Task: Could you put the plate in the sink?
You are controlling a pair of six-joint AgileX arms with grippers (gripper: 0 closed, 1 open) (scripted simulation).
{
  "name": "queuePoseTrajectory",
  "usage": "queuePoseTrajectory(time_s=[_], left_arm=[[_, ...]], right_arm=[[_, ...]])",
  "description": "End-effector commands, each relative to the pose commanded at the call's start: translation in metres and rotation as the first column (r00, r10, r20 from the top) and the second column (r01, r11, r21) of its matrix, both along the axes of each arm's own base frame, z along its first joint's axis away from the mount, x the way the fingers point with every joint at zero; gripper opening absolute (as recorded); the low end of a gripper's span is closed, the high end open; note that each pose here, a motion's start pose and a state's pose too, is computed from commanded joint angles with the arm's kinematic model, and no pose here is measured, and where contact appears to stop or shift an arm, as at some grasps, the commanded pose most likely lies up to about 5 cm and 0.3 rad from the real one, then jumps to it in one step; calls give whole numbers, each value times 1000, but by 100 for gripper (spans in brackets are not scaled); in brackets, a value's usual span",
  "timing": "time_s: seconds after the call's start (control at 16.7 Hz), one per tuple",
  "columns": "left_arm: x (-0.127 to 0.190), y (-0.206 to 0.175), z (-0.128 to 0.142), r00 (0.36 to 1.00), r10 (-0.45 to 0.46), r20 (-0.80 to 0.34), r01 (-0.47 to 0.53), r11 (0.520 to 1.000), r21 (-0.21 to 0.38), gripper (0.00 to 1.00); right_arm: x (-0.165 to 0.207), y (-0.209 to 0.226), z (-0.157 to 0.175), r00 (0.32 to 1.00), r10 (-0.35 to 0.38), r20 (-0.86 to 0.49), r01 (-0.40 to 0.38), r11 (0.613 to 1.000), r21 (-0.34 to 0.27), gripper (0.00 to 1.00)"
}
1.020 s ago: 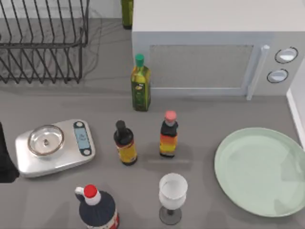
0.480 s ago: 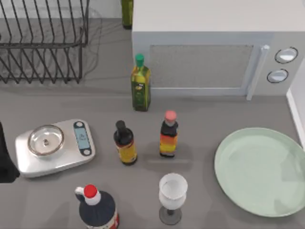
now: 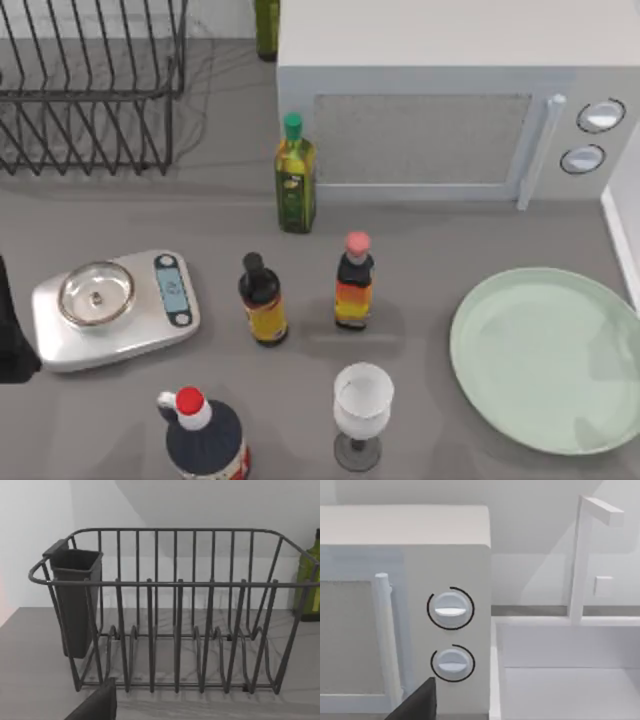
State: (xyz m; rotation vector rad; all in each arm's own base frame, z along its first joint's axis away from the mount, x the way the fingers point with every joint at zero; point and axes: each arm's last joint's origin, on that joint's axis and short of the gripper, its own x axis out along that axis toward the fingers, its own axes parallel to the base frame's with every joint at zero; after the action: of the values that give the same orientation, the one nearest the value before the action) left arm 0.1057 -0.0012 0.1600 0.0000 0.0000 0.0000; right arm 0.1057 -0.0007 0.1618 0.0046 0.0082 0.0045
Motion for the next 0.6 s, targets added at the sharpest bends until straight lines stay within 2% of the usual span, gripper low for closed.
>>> queuePoseTrajectory(time_s=[0.18,0.36,0.48,0.6], left_arm=[[0,0,0,1000,0,0,0,1000,0,100],[0,0,0,1000,0,0,0,1000,0,100],[0,0,0,1000,0,0,0,1000,0,100],[0,0,0,1000,0,0,0,1000,0,100]], right_arm=[[2,4,15,996,39,-76,-36,999,39,100],[10,13,40,968,104,-230,-82,991,106,100],[23,22,58,919,152,-364,-102,983,154,100],[42,36,74,838,193,-510,-106,975,195,100]])
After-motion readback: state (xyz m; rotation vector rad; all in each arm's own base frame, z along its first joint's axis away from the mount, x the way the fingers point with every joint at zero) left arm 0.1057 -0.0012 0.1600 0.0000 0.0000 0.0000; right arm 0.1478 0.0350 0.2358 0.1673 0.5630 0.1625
